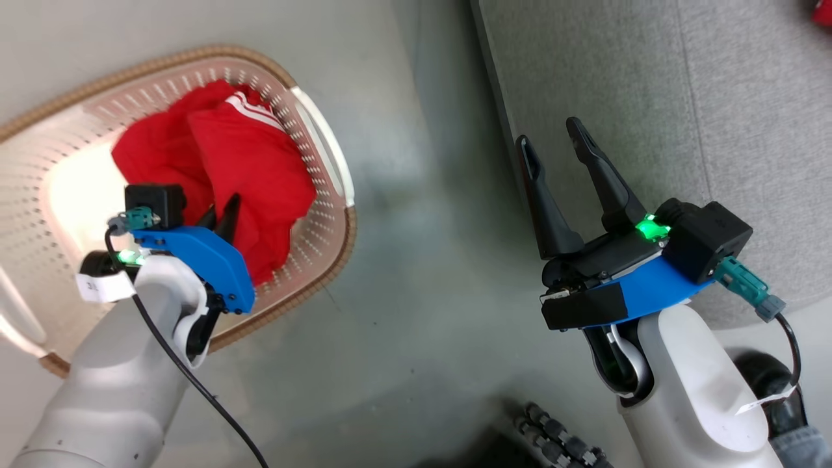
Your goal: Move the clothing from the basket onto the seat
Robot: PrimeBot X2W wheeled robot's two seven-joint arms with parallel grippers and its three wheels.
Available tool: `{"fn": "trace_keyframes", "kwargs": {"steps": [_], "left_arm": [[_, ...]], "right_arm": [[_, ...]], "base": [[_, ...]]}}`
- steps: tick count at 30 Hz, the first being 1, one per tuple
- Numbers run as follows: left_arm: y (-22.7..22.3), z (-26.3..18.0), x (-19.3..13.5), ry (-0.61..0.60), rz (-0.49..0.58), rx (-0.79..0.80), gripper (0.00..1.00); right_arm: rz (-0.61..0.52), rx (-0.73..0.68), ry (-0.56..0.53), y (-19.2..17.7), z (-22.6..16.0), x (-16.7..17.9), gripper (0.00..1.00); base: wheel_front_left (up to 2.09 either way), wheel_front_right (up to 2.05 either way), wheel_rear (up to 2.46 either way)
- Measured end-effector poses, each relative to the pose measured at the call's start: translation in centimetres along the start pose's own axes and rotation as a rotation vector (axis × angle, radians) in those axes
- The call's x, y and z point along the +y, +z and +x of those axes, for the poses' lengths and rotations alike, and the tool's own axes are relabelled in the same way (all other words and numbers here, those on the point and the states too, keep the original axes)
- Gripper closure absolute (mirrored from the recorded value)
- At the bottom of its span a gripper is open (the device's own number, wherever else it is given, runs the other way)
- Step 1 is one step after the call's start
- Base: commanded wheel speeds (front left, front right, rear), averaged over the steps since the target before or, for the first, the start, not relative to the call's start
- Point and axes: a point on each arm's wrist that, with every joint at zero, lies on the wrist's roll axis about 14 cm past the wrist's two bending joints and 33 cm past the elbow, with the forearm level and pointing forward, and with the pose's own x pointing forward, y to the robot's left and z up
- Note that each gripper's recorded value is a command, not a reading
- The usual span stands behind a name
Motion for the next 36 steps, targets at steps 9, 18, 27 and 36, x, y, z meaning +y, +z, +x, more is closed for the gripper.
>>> {"fn": "trace_keyframes", "kwargs": {"steps": [9, 18, 27, 36], "left_arm": [[4.0, -4.2, -3.9, -0.031, 0.063, -0.138, 1.00], [7.6, -10.4, -9.2, -0.077, 0.155, -0.285, 1.00], [11.1, -17.3, -13.9, -0.099, 0.292, -0.453, 1.00], [13.2, -23.1, -17.9, -0.110, 0.404, -0.600, 1.00]], "right_arm": [[-0.027, -0.089, 0.027, 4.0, -1.2, 1.3, 0.00], [-0.041, -0.156, 0.050, 7.2, -4.4, 2.9, 0.00], [-0.033, -0.224, 0.108, 10.1, -8.0, 5.6, 0.00], [-0.024, -0.251, 0.171, 11.1, -11.0, 8.1, 0.00]], "base": [[0.00, 0.00, 0.00], [0.00, 0.00, 0.00], [0.00, 0.00, 0.00], [0.00, 0.00, 0.00]]}}
